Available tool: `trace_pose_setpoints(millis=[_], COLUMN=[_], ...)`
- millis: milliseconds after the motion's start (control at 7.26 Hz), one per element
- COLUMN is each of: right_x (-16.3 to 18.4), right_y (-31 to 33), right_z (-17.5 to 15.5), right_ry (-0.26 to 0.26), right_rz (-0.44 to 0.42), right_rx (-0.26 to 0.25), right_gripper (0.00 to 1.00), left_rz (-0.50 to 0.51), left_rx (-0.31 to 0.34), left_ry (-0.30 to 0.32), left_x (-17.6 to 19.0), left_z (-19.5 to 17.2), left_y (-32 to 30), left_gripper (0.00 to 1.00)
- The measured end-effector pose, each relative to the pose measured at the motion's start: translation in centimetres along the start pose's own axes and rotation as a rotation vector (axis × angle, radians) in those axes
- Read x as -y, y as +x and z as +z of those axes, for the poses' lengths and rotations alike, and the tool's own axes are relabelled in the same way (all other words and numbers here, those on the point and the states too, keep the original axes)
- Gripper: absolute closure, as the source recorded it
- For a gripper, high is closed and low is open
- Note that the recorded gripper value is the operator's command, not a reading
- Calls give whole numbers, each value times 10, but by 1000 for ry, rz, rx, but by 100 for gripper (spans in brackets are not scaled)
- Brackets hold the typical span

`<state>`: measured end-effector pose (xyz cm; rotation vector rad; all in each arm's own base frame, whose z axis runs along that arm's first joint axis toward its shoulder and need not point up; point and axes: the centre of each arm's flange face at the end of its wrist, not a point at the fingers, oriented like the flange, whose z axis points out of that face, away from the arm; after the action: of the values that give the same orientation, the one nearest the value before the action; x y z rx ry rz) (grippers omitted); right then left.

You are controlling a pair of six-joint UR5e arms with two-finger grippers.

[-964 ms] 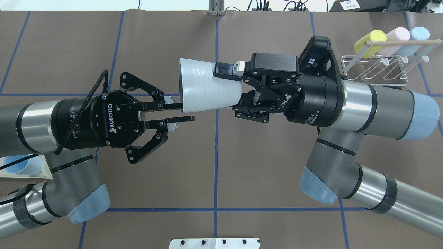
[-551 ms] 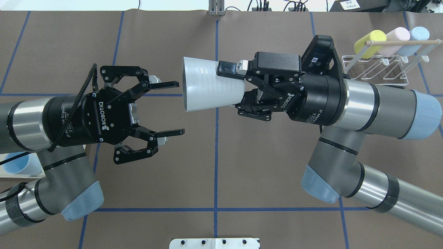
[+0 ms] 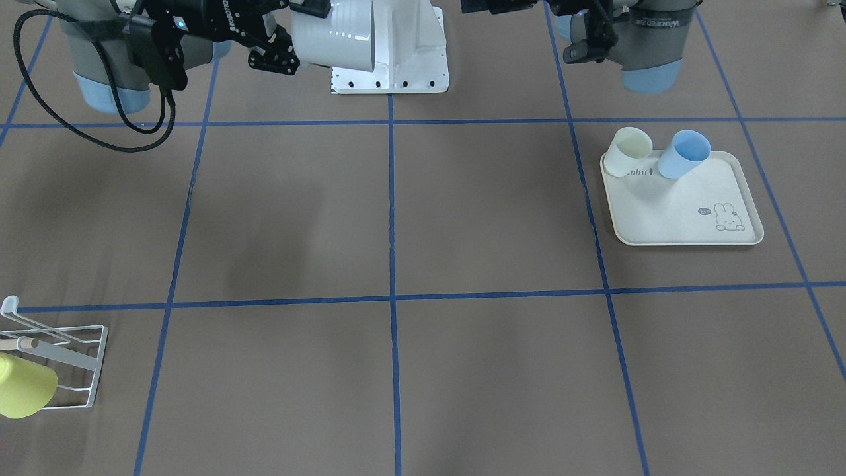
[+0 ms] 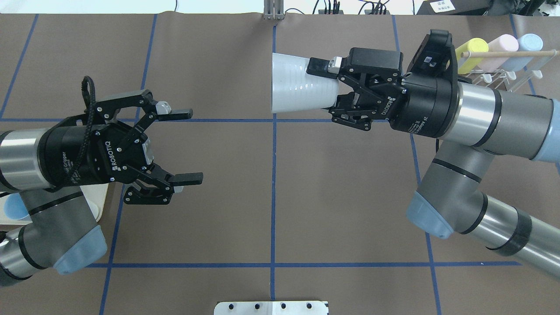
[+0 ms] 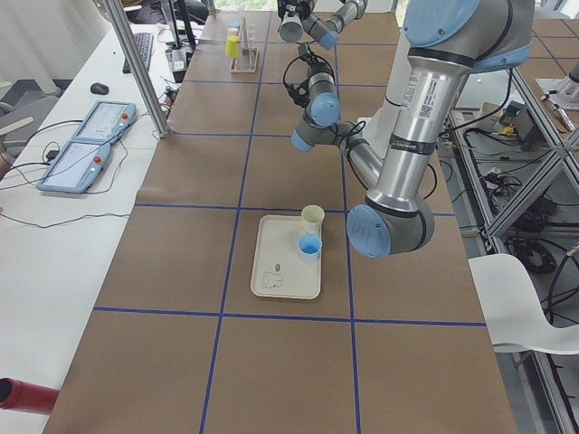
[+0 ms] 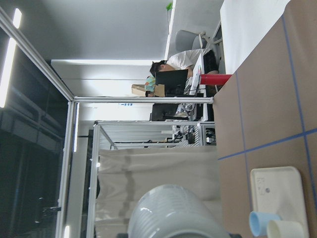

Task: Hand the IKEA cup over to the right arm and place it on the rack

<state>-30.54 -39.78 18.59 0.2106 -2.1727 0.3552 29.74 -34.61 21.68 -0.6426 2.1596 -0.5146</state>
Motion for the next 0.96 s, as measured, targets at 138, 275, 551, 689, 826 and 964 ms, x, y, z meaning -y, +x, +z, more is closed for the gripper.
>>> trace_pose_setpoints(millis=[138, 275, 551, 689, 826, 964], right_x=[10, 22, 54, 67, 79, 91], right_y=[14, 26, 34, 35, 37, 39], right_z=[-7, -17, -39, -48, -58, -69], right_ry=[30, 41, 34, 34, 26, 10], right_rz=[-62, -124, -210, -239, -275, -315], right_rx=[-80, -167, -327, -384, -441, -500], right_gripper=[68, 68, 68, 68, 68, 68], left_rz=[63, 161, 356, 441, 517, 581], left_rx=[112, 244, 389, 453, 525, 599], left_ry=[81, 132, 208, 241, 269, 299], left_x=[17, 32, 66, 82, 94, 104], left_z=[-9, -19, -68, -104, -139, -168], left_y=[12, 26, 32, 15, -6, -20], left_gripper=[0, 0, 0, 0, 0, 0])
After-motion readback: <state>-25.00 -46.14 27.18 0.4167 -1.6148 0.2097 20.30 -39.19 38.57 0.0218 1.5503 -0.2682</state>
